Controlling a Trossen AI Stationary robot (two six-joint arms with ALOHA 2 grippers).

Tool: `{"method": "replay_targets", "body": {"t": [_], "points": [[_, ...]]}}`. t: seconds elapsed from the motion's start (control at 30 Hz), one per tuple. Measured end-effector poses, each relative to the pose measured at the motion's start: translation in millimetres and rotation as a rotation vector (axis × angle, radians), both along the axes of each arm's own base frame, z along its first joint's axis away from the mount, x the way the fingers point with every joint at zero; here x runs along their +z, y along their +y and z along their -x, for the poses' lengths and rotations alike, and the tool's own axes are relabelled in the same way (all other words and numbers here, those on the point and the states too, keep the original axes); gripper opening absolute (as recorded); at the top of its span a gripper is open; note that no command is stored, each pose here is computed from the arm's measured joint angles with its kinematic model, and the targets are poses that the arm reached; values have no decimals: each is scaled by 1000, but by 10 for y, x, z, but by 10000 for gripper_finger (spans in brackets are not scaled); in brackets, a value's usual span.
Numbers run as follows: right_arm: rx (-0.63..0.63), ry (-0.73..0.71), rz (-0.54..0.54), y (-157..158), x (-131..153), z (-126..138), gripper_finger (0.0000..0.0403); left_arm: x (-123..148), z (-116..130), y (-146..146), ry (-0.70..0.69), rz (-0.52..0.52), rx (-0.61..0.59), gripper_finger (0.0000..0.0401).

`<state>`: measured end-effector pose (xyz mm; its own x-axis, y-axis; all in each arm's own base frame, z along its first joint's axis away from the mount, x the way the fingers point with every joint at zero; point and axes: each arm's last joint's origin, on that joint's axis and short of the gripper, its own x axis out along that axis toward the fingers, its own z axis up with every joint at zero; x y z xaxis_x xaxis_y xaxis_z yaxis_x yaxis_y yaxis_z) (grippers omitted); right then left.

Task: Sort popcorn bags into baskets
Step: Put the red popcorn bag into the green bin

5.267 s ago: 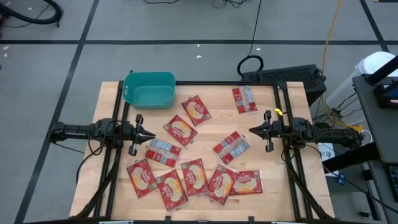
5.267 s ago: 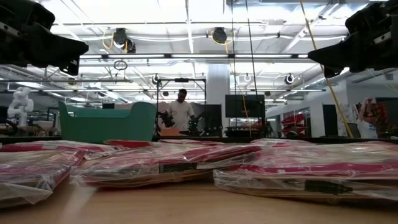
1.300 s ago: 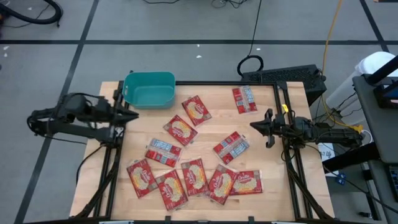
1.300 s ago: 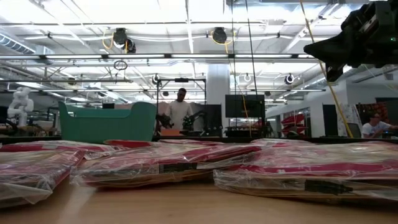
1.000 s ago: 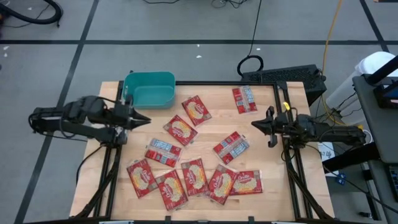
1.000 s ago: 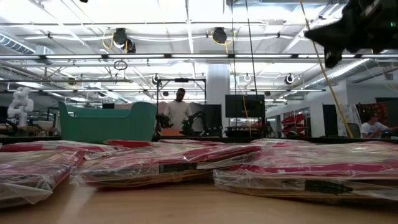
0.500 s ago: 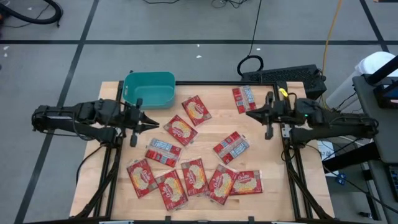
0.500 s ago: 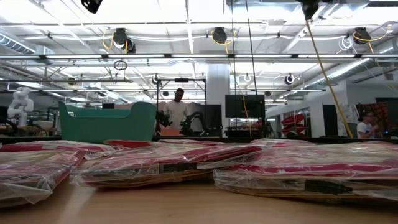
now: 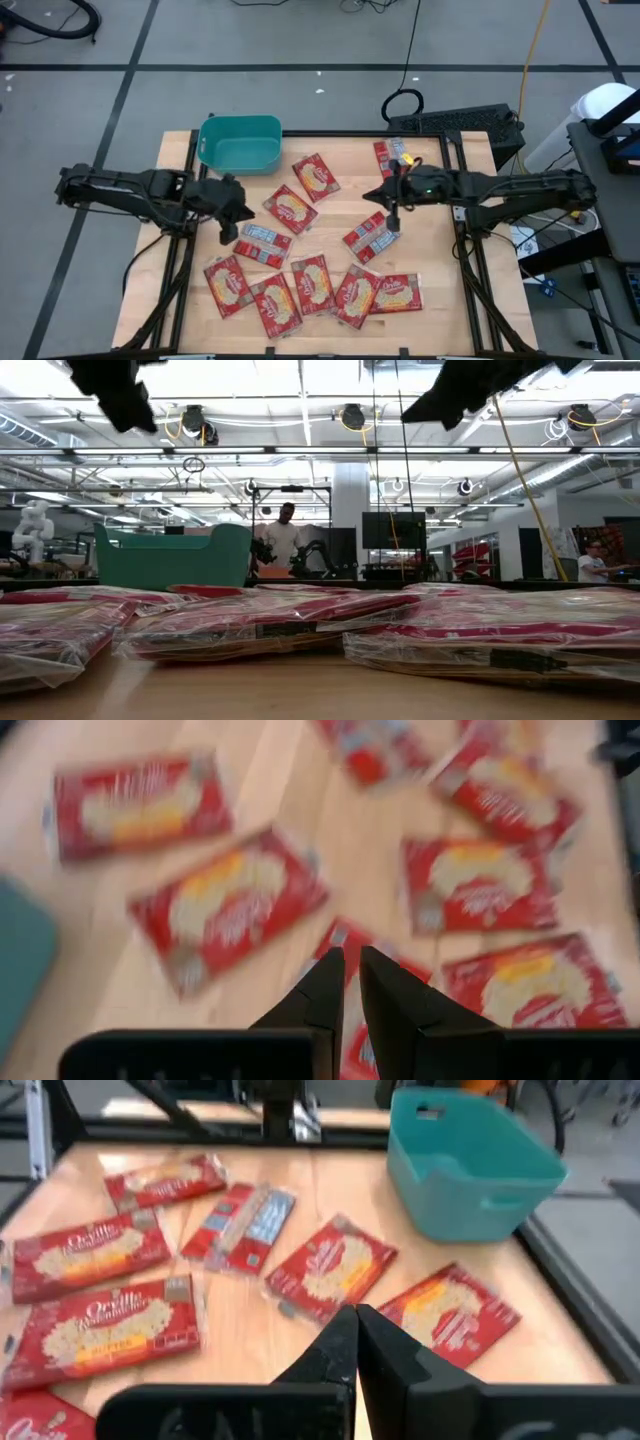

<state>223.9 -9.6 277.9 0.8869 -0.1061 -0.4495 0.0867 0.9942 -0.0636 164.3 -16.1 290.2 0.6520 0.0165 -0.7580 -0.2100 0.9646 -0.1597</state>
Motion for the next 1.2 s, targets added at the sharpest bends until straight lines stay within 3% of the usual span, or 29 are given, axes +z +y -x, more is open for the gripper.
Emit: {"method": "replay_targets", "body": {"t": [0.27,0.47,0.7,0.9,1.2], "points": [[-15,103,-32,-3,-250,-210,0,-319,-30,-218,349,42,87,42],[-24,136,-48,-7,-397,-345,0,-597,-87,-398,497,40,149,55],[-5,118,-23,-9,-485,-475,0,-964,-57,-485,620,70,308,161],[41,118,-23,2,-493,-487,0,-1199,-50,-591,635,91,356,249],[114,122,24,13,-493,-487,0,-1439,-83,-650,621,23,368,308]]}}
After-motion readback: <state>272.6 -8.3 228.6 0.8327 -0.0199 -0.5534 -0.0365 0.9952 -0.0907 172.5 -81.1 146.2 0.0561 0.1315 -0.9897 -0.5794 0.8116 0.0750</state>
